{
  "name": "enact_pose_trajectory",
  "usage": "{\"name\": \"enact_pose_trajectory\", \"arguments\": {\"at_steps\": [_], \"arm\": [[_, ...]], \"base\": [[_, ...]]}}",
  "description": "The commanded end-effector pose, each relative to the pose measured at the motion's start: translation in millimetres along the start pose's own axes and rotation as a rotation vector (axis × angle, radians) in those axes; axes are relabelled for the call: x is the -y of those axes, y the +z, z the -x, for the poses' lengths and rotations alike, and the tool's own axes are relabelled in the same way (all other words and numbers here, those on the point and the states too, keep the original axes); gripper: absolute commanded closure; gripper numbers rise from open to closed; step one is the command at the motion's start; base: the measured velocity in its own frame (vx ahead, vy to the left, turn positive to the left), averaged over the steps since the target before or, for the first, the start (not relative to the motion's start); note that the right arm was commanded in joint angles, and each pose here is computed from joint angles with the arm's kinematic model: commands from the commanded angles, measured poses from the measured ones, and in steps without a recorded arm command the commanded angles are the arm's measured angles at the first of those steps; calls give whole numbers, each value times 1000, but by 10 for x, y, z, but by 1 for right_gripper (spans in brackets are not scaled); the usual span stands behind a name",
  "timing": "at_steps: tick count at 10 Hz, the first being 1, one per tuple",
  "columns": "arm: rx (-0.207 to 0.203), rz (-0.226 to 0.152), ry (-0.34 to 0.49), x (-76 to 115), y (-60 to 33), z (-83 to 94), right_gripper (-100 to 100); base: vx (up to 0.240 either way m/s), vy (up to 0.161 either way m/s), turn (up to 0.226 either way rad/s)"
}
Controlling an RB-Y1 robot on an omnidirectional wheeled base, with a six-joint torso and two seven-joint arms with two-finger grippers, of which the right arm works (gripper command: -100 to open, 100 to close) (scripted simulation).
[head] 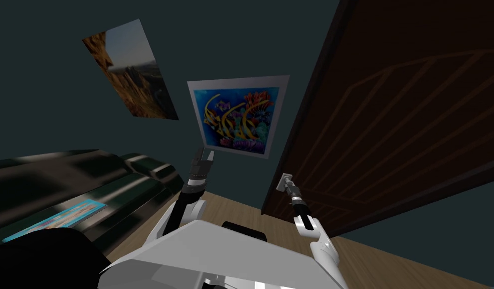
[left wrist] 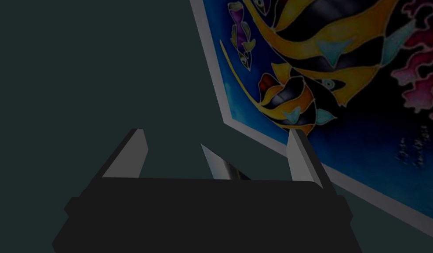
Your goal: Pull the door open
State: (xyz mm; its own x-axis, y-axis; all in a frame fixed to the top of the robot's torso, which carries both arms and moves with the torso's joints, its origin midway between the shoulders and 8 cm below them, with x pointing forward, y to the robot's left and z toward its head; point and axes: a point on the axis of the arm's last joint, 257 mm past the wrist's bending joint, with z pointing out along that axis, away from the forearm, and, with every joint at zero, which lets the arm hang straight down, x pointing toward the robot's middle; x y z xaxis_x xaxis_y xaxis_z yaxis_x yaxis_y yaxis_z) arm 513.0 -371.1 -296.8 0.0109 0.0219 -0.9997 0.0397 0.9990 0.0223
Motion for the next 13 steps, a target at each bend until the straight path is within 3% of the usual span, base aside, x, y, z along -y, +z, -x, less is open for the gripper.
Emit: {"name": "enact_pose_trajectory", "arguments": {"at_steps": [1,13], "arm": [[4,3,1,-18,7,14,100],[34,-15,448,0,111,61,100]], "base": [[0,0,0],[-43,-28,56]]}}
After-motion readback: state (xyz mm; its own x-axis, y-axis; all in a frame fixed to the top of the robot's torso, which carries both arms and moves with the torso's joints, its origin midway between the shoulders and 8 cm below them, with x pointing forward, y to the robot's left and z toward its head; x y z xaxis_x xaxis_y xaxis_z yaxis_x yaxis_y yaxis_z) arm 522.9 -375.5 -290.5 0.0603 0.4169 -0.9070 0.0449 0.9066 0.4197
